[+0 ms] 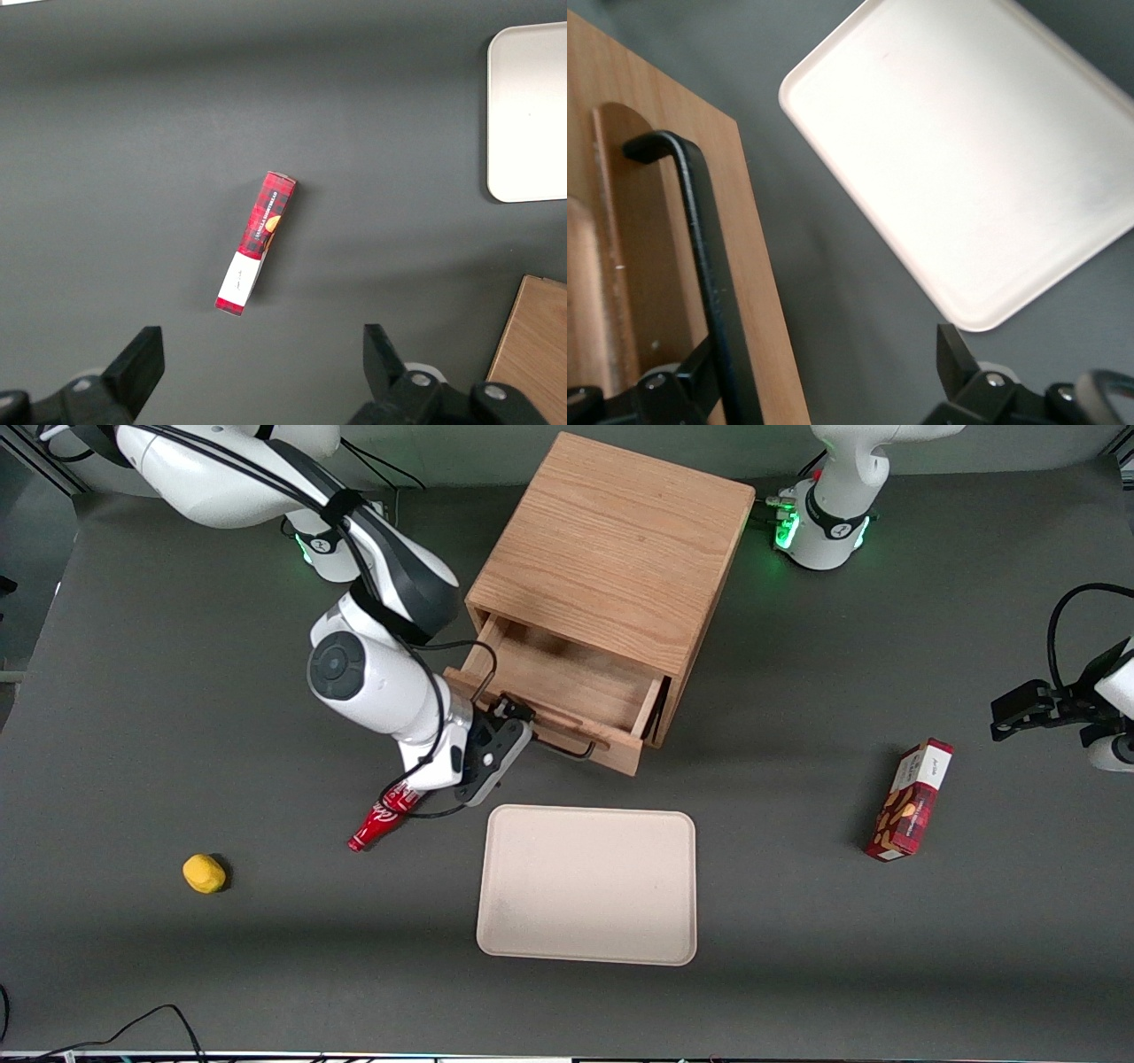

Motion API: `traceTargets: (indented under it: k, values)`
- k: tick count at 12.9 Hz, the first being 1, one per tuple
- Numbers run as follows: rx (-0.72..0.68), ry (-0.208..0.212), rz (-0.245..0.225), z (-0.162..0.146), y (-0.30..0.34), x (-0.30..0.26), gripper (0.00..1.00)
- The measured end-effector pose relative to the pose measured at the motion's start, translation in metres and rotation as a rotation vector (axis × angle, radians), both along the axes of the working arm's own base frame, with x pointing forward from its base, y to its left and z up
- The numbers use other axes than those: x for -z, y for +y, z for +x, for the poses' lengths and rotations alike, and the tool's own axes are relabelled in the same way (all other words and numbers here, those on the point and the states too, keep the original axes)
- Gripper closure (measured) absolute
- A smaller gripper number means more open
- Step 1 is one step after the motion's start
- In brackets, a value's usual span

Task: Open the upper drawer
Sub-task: 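Pull the handle with the right gripper, sliding the upper drawer out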

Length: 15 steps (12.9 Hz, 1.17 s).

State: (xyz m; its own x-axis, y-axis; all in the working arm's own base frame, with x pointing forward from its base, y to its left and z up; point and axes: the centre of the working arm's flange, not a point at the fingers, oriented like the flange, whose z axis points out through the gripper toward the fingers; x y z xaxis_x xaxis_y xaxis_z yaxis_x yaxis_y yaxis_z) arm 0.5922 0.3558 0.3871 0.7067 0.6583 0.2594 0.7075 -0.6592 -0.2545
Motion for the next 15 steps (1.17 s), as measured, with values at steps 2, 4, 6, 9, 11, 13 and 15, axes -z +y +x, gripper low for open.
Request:
traceTargets:
  k: [2, 4, 6, 9, 11, 13, 15]
  values:
    - [0.024, -0.023, -0.004, 0.017, -0.019, -0.005, 0.00]
    - [0.051, -0.045, -0.005, 0.031, -0.035, -0.011, 0.00]
    - [0.077, -0.059, -0.006, 0.043, -0.048, -0.015, 0.00]
    - [0.106, -0.071, -0.006, 0.057, -0.063, -0.017, 0.00]
    - [0.122, -0.076, -0.007, 0.065, -0.072, -0.016, 0.00]
    - [0.131, -0.075, -0.005, 0.071, -0.076, -0.013, 0.00]
    - [0.135, -0.076, -0.001, 0.072, -0.076, -0.014, 0.00]
